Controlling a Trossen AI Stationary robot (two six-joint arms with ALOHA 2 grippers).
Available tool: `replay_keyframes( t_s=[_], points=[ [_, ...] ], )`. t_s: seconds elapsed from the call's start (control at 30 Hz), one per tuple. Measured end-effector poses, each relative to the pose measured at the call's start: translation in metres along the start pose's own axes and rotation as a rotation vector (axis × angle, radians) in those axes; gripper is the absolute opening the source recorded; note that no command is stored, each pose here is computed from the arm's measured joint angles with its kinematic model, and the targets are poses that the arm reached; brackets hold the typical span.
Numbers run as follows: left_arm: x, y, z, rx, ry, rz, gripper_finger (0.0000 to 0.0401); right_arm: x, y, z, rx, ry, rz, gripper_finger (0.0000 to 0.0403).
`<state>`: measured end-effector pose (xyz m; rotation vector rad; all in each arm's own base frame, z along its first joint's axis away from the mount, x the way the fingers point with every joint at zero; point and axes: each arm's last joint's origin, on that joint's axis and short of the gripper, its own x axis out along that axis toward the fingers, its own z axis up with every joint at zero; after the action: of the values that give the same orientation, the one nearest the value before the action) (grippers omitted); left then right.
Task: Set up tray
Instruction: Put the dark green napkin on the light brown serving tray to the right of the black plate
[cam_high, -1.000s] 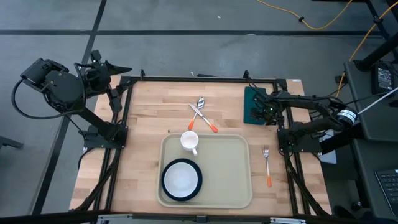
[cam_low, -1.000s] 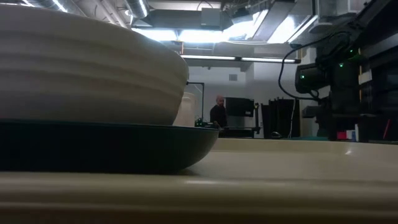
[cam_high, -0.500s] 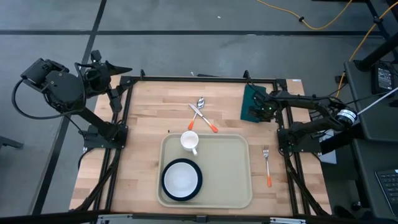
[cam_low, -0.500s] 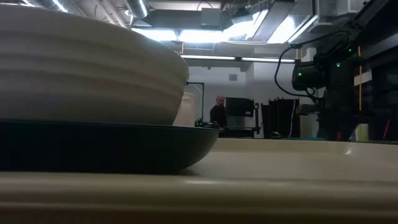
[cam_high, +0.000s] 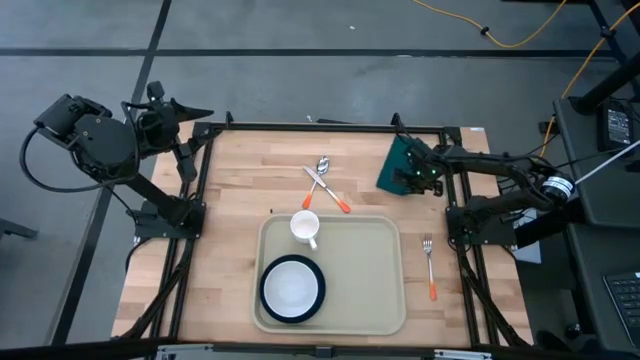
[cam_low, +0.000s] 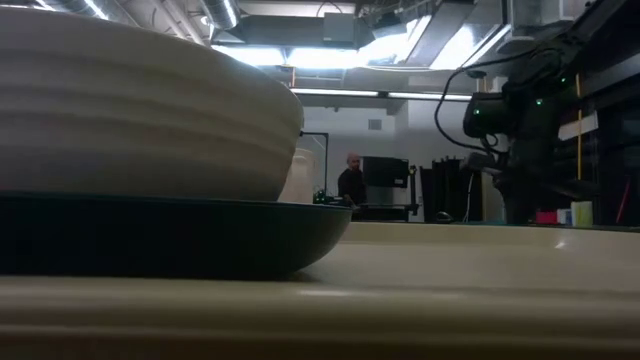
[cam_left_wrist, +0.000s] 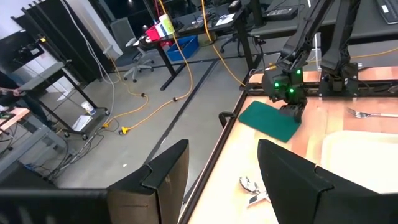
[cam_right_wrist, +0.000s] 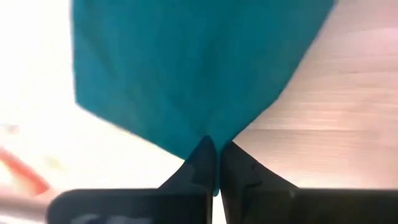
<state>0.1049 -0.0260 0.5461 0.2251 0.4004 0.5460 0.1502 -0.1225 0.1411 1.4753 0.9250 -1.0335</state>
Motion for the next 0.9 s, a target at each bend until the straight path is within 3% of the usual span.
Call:
replay_keyframes(
  t_s=[0.4, 0.9],
  points=[
    [0.0, 0.0, 0.0, 0.0, 0.0, -0.001, 0.0187, -0.04, 0.045, 0.003, -0.137, -0.024, 0.168, 0.0007],
    [0.0, 0.0, 0.0, -0.009, 0.0, -0.001, 0.0187, -0.121, 0.105, -0.031, -0.361, -0.116, 0.148, 0.0007]
  ],
)
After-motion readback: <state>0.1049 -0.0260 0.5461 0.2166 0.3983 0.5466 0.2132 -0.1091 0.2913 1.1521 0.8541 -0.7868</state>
